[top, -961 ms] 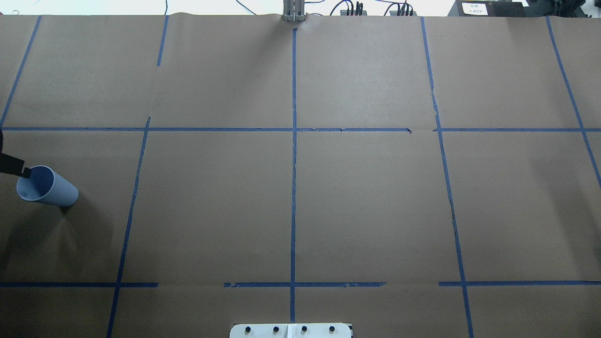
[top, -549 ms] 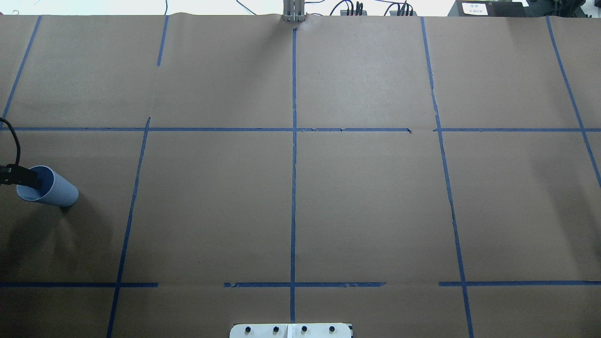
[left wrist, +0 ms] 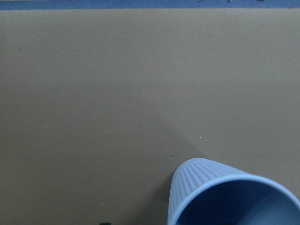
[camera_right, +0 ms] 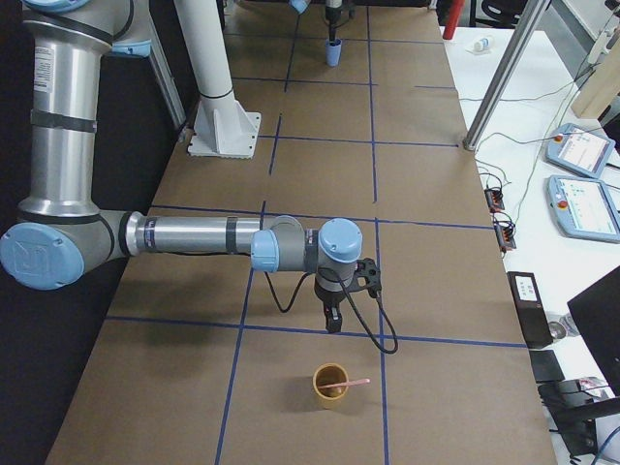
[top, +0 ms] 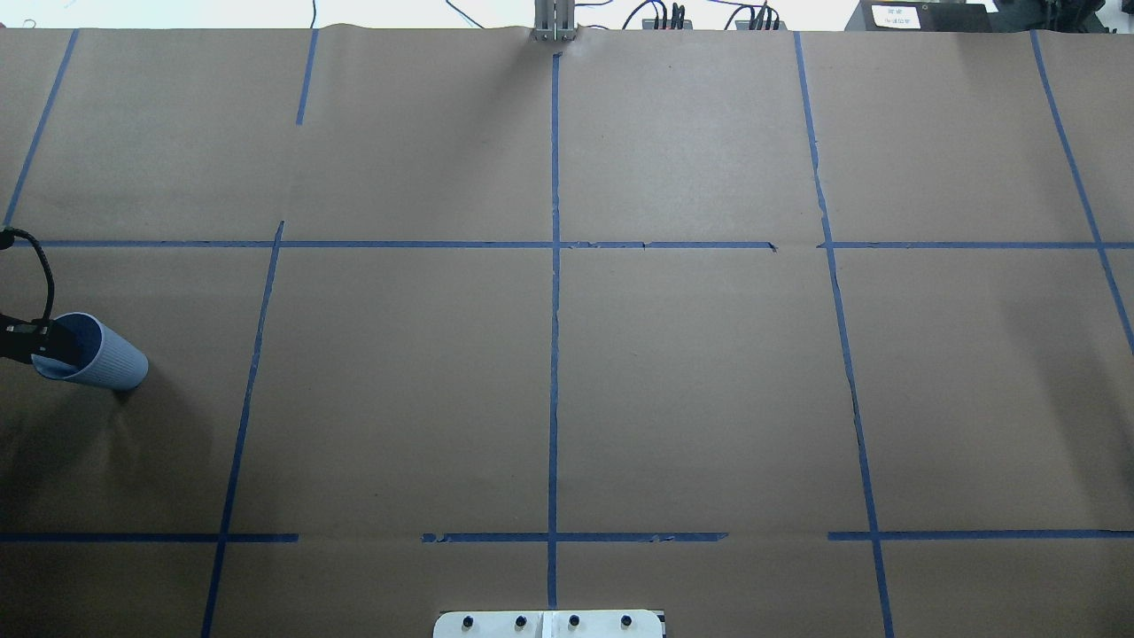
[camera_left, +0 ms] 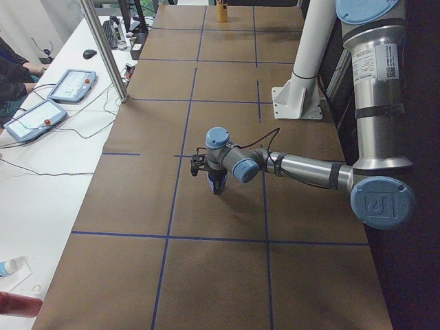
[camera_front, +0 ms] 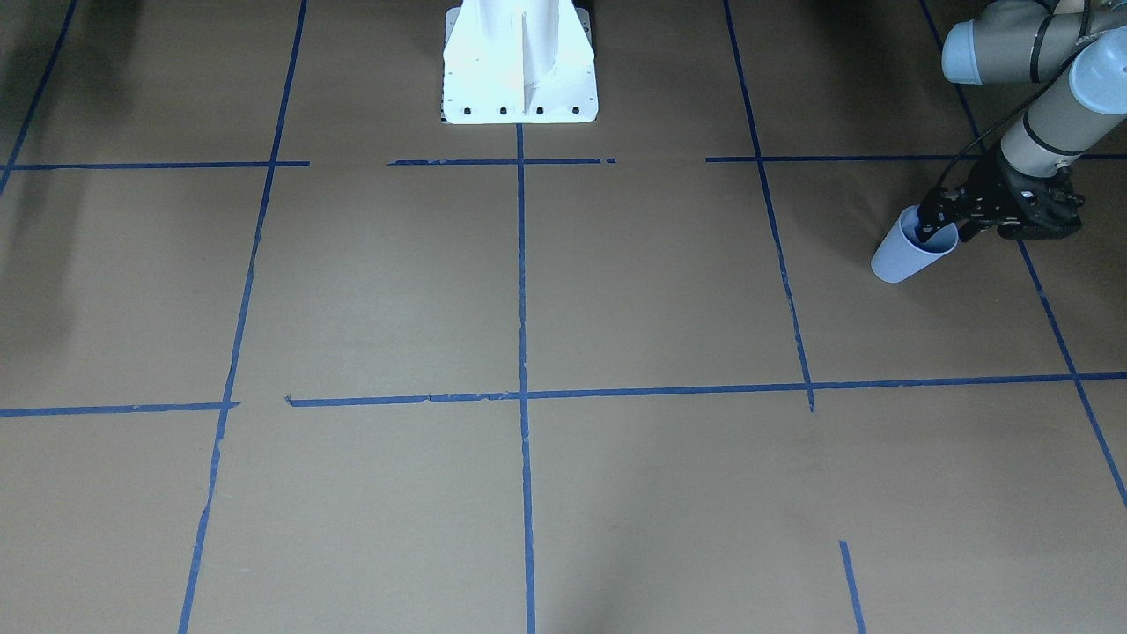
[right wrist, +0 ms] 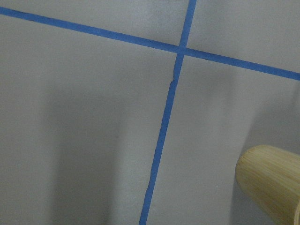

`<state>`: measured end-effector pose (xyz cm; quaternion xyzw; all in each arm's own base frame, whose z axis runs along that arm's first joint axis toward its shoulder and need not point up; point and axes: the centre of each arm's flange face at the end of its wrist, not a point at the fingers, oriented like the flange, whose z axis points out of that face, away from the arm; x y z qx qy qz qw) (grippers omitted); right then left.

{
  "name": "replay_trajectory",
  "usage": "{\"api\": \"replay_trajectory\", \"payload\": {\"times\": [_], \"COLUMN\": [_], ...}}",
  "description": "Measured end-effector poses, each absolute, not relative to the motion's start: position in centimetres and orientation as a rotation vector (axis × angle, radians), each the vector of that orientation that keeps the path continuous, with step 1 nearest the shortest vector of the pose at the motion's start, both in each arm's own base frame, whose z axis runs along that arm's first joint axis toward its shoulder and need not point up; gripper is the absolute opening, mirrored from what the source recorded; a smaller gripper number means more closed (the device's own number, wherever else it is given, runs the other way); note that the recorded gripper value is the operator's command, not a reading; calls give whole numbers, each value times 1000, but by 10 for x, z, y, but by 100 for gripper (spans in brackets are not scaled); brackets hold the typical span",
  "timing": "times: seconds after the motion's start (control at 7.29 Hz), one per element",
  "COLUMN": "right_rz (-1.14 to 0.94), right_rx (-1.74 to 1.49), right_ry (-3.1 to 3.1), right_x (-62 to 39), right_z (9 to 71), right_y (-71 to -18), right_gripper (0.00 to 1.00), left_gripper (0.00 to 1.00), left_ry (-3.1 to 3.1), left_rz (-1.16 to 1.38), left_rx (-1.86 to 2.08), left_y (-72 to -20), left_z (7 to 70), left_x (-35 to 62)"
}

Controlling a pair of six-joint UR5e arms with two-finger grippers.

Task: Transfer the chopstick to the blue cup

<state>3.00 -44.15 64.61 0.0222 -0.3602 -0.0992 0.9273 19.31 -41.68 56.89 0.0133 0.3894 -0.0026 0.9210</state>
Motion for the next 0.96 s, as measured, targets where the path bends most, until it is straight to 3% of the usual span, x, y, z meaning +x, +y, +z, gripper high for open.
{"api": "replay_trajectory", "payload": {"times": [0.55,0.96], "right_rz": [-205,-205], "right_rx": [50,52], "right_ry": [-737,-737], "right_x": [30,30], "right_z": [644,643], "right_y": [-445,-446], "right_gripper": [100,100], "left_gripper": [0,0], "left_ry": [820,850], "left_rz": [3,11], "left_rx": [34,13], "left_y": [-424,-463], "left_z": [554,450], "left_x": [199,228]}}
